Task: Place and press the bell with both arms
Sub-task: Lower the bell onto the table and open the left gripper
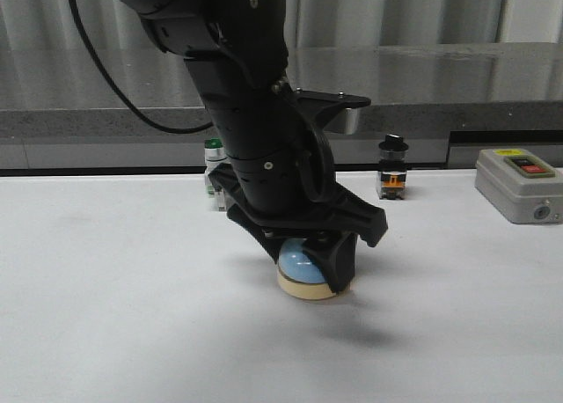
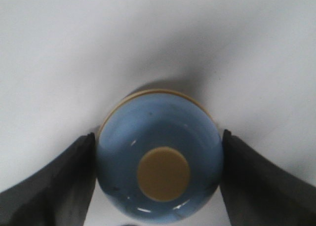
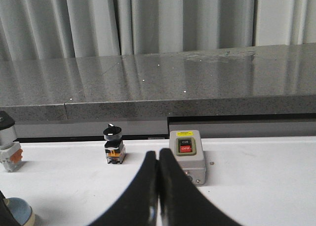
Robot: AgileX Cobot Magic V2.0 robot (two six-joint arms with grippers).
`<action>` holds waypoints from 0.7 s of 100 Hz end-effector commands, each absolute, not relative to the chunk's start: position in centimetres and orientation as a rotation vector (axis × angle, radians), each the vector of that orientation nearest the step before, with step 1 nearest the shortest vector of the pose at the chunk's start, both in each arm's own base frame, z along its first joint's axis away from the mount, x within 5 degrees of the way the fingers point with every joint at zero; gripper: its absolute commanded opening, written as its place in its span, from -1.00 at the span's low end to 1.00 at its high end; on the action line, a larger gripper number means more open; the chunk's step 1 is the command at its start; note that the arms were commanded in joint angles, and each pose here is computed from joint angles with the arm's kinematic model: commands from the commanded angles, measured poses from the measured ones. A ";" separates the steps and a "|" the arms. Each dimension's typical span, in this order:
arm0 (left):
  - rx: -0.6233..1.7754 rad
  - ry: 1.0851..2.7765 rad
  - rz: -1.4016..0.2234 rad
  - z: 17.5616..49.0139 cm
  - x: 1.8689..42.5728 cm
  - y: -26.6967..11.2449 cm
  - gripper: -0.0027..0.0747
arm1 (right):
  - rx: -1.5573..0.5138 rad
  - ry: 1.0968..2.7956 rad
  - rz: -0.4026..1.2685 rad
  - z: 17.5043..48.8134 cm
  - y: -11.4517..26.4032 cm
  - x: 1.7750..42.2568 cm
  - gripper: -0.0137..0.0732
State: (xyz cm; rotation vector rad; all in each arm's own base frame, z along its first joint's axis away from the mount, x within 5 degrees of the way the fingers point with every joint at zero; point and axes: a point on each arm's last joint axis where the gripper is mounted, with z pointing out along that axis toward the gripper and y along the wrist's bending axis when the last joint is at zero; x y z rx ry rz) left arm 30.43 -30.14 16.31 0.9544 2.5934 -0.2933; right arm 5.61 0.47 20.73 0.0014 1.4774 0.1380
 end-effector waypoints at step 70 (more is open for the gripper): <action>0.941 2.544 -0.333 17.8 30.5 -30.8 0.59 | 0.002 1.361 0.138 22.0 0.4 5.3 -0.85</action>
